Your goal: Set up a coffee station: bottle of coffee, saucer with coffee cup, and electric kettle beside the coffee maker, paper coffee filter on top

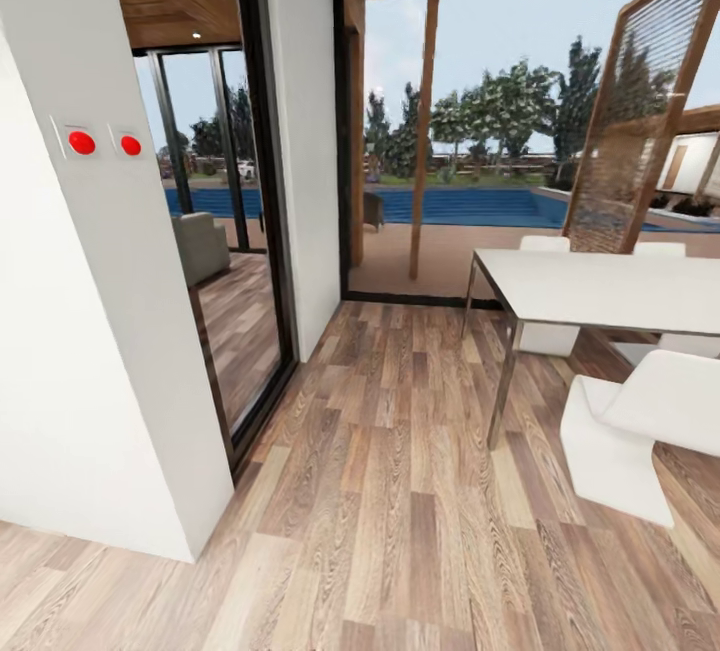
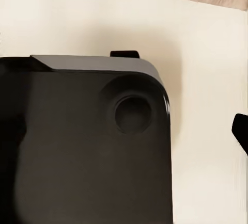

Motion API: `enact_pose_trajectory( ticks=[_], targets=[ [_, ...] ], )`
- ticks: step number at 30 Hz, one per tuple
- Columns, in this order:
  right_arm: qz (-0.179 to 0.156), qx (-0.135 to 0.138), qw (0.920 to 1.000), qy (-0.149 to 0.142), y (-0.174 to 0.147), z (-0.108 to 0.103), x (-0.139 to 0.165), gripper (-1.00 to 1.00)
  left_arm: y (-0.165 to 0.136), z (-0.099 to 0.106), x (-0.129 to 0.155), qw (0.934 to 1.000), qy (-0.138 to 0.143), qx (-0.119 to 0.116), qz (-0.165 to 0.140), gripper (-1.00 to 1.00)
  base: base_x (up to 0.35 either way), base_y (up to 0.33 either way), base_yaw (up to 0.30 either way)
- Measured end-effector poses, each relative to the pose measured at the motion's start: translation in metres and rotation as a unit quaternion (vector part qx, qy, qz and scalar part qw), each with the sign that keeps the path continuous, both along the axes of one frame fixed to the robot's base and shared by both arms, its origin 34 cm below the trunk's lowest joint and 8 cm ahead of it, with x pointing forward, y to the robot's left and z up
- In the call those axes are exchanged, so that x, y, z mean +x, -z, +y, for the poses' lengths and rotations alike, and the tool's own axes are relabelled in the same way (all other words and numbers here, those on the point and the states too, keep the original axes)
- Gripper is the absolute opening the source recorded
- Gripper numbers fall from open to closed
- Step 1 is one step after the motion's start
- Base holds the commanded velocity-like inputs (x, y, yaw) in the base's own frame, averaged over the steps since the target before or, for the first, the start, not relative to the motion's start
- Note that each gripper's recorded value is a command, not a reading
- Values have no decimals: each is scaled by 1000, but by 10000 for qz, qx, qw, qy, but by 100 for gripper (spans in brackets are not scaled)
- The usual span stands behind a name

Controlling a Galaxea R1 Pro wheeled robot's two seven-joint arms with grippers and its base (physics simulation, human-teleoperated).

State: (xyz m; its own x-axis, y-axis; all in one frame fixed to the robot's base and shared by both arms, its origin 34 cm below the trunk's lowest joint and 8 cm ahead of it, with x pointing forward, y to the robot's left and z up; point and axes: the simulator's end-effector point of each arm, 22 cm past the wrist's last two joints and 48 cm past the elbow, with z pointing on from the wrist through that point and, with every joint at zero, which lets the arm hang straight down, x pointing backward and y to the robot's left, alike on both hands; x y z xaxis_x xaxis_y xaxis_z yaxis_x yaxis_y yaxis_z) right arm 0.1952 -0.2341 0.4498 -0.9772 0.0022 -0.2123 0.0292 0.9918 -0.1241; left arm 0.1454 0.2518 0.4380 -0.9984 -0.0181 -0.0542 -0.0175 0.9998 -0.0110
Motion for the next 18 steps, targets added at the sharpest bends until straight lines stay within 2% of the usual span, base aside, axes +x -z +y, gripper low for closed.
enact_pose_trajectory(
  ticks=[13,18],
  targets=[
    [-14,-19,10000,-1,0,-3,1,100,0,3,3,10000,7,17,-15,100,0,0,22],
    [-11,-26,10000,-1,0,-4,1,100,0,12,4,10000,-5,76,-17,100,0,0,76]
  ],
)
